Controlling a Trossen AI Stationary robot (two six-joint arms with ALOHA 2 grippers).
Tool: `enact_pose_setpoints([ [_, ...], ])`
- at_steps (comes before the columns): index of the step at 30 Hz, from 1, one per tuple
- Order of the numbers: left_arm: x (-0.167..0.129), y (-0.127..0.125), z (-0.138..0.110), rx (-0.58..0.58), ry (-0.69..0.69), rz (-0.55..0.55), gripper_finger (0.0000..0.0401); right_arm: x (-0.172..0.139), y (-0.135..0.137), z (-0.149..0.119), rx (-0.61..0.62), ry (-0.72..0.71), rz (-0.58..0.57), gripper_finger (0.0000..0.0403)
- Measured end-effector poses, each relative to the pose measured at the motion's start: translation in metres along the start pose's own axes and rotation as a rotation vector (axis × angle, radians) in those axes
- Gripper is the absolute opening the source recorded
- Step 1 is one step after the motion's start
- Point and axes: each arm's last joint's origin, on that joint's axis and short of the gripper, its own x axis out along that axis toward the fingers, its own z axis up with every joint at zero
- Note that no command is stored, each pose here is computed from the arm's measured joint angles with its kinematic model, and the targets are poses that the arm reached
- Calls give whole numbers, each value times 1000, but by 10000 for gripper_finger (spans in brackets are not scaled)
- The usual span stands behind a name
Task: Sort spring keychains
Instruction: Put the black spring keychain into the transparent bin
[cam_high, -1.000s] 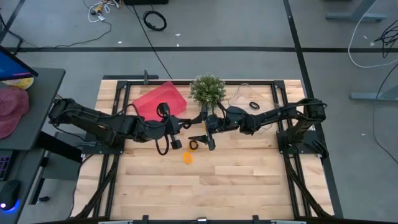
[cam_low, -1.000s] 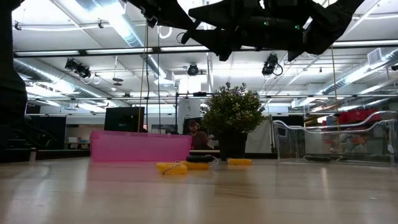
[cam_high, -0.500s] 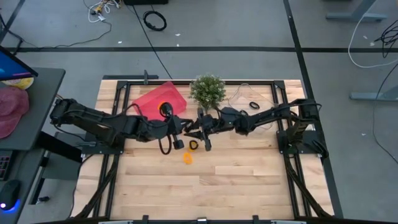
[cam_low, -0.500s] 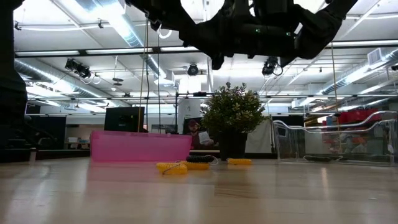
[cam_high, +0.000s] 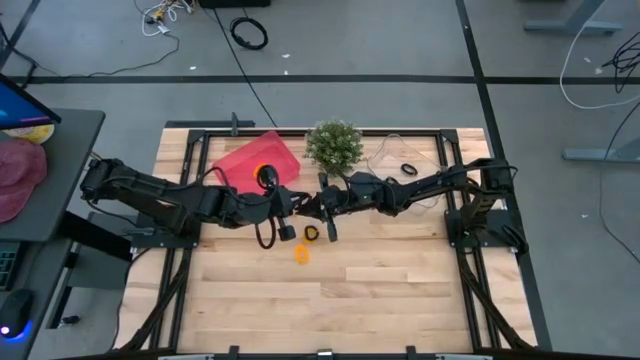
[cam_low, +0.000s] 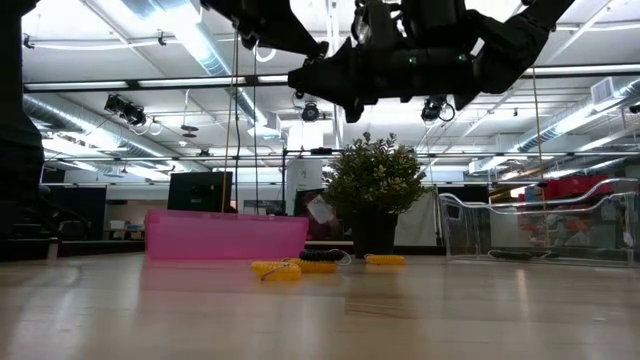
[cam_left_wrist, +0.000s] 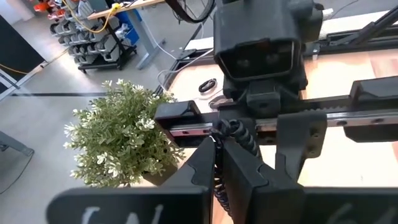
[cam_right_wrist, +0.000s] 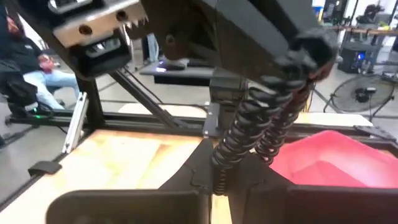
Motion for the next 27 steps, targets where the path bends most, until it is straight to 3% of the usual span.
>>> enact_pose_setpoints([
  [6,0,2,-4,25,32,58,35,-4,-1,1,-24,59,-76,16],
  [13,-7,4,-6,58,56,186,65,-24,2,21,-101,180,-234,16],
  [20,-18,1,-6,80,52,172,80,-47,9,38,-202,307,-440,16],
  [27,-23,1,-5,89,50,182,80,-70,15,51,-259,358,-572,16],
])
